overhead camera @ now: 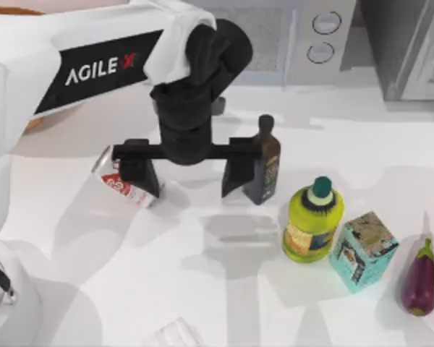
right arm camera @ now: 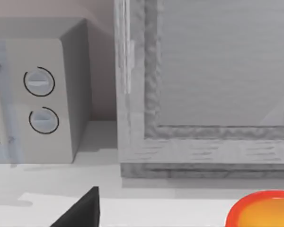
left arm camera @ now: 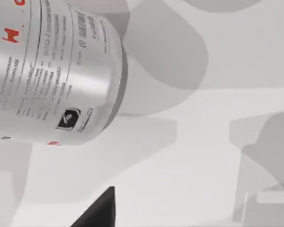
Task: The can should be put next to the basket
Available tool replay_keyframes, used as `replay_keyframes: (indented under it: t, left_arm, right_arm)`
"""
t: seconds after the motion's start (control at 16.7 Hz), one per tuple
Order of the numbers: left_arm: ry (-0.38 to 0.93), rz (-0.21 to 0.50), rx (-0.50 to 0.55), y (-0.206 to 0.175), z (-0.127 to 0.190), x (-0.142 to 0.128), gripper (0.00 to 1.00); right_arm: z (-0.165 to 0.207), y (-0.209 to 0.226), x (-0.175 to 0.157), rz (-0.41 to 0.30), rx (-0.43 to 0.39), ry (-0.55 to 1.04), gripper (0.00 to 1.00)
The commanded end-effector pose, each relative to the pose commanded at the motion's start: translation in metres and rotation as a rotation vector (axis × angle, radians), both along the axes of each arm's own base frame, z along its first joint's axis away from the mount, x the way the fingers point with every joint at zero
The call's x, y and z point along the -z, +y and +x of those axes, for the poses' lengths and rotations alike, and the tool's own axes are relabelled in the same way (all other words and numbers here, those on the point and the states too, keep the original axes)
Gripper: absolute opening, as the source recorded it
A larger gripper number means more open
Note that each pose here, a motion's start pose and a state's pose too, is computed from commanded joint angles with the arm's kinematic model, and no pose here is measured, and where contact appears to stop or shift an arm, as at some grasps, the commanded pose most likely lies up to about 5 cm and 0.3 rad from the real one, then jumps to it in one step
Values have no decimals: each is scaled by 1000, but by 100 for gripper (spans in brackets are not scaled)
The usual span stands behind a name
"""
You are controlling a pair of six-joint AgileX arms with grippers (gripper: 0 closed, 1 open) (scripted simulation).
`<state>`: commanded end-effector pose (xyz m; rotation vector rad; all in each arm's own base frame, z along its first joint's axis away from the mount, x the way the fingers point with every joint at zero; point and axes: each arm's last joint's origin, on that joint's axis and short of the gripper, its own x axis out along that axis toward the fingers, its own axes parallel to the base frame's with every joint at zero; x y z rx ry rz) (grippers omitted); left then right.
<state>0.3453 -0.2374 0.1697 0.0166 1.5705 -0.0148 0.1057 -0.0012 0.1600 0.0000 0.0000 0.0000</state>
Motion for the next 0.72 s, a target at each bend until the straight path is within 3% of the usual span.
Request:
replay_keyframes:
  t: [0.42, 0.72]
  left_arm:
    - [-2, 4, 12, -3, -2, -2, 100]
    - [-11, 4, 26, -4, -5, -27, 100]
  right_arm:
    - [0, 0, 0, 0, 0, 0, 100]
    - [0, 0, 0, 0, 0, 0, 100]
